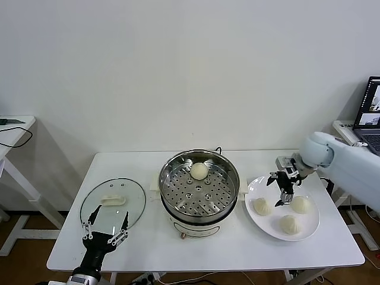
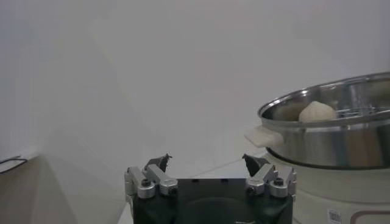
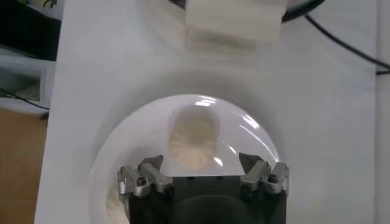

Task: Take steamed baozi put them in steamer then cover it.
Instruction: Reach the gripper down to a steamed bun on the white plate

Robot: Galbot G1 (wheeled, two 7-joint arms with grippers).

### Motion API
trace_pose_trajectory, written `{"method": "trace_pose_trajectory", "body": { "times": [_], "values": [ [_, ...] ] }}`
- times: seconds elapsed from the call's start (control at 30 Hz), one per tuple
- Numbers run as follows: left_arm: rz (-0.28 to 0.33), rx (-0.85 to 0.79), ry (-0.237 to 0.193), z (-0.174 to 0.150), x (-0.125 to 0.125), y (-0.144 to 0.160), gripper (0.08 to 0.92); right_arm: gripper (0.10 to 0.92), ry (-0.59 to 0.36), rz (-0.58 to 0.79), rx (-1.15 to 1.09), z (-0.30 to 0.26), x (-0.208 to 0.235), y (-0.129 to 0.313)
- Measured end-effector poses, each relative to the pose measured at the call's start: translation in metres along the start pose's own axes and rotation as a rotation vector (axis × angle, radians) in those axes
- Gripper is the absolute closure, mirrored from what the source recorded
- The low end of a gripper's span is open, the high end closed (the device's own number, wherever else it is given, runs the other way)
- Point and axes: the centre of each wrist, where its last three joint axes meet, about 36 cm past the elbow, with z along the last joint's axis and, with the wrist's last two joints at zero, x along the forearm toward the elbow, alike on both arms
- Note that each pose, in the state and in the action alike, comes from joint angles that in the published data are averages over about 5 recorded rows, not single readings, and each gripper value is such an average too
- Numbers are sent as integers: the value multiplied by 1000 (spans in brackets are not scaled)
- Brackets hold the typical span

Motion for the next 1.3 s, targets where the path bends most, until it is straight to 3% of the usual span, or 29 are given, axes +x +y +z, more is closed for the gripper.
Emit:
{"method": "trace_pose_trajectory", "body": {
  "times": [0.5, 1.3],
  "values": [
    [1, -2, 8, 3, 0, -1, 177, 200, -2, 8, -46, 3, -42, 5],
    [-5, -6, 9, 5, 0, 1, 177, 207, 10, -7, -35, -9, -66, -2]
  ]
}}
